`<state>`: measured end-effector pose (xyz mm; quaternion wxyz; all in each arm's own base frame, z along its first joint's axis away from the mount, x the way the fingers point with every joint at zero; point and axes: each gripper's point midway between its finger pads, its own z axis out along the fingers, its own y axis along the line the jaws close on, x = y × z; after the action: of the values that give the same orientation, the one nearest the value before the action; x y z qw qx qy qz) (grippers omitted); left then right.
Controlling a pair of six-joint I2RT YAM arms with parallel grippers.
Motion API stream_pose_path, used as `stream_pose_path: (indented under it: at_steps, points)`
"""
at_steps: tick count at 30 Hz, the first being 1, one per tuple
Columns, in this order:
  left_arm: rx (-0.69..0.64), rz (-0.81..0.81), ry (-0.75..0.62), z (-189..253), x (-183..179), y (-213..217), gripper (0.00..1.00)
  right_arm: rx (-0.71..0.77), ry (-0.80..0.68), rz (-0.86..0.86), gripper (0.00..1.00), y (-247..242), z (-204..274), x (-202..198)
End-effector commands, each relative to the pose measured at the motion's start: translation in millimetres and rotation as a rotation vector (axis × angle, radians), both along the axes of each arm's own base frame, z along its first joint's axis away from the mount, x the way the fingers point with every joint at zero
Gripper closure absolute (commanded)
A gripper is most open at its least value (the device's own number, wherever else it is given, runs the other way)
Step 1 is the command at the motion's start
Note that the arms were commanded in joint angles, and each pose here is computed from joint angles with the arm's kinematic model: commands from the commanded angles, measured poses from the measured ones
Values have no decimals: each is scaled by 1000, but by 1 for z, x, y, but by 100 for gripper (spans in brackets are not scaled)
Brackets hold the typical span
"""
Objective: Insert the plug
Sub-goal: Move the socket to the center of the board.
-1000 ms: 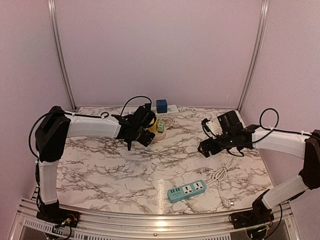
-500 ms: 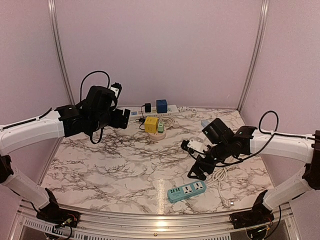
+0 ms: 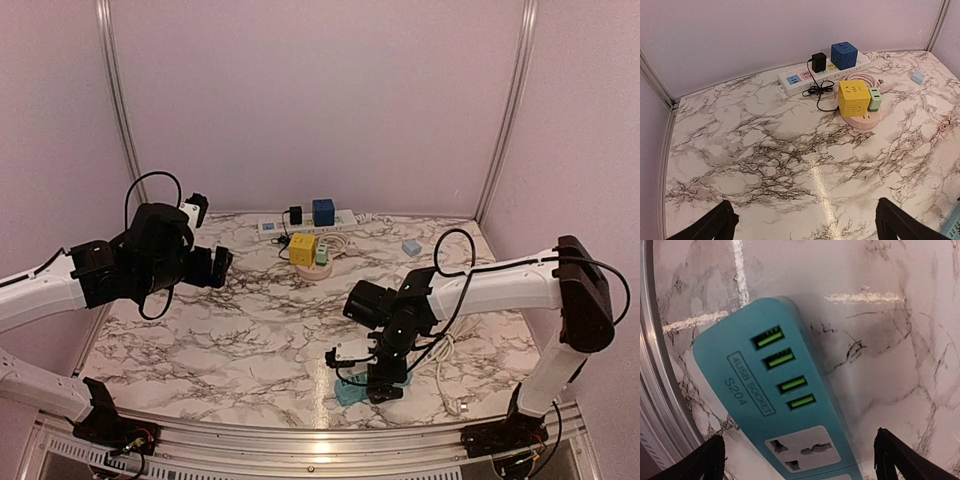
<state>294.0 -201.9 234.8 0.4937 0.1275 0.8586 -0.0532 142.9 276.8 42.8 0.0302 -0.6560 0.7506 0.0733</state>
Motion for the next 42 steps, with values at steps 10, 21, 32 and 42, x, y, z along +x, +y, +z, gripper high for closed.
stream_pose_path:
  at_steps: [10,21,32,42]
  points:
    - [-64,-28,23,-3,-9,-3,1,-47,-111,148,49,33,-20,40]
    - [-89,-31,38,-8,-13,-3,1,63,-185,326,50,130,-12,75]
    - [-88,-22,40,-11,-18,4,1,100,-300,133,15,142,20,127]
    - [-104,-43,38,-10,-17,-3,1,183,-608,-453,4,16,108,239]
